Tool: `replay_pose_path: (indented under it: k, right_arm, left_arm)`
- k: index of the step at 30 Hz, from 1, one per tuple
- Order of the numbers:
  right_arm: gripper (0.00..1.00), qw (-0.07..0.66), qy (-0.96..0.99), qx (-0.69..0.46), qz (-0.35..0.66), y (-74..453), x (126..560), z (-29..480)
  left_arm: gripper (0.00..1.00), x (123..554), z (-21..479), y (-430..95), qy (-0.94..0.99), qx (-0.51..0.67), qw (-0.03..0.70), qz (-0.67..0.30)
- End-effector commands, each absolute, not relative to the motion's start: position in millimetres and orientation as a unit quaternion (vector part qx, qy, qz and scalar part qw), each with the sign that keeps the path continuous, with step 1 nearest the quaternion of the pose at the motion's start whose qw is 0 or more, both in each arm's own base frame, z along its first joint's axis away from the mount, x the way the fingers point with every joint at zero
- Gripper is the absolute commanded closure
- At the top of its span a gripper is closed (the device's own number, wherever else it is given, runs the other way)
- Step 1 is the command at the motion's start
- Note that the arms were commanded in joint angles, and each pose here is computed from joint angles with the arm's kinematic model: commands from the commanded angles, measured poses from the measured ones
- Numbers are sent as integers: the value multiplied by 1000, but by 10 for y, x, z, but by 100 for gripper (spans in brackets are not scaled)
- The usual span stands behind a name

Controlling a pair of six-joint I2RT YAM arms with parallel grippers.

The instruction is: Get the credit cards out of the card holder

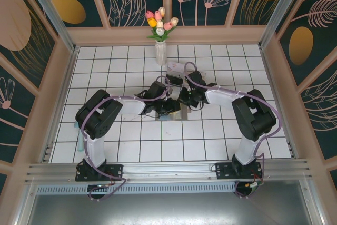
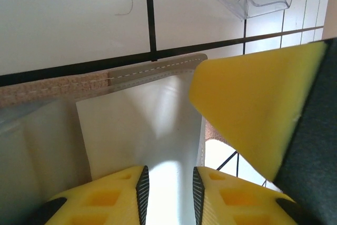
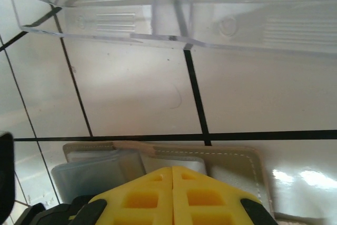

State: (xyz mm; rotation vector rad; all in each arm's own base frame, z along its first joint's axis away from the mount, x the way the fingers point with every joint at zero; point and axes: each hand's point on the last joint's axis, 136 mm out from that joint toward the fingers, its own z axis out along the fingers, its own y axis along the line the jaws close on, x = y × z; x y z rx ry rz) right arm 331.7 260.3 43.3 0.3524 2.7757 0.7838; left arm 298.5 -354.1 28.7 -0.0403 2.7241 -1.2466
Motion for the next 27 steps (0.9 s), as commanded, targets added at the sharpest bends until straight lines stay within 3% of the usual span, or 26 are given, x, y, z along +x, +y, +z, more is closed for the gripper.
replay_pose_path:
  k: [1,16,21,27]
  right_arm:
    - [91,93,959,123,238,2486,3204,301]
    - [89,72,965,102,232,2425,2970,276]
    - [88,74,965,90,237,2467,2973,294]
    - [88,70,967,87,231,2461,2965,233]
  left_arm:
    - [68,2867,111,-3379,927,-24,54,-371]
    - [61,3046,551,-3217,931,-49,113,-343]
    - [59,3065,586,-2907,944,-68,133,-295]
    - [48,3000,539,-2490,955,-90,138,-248]
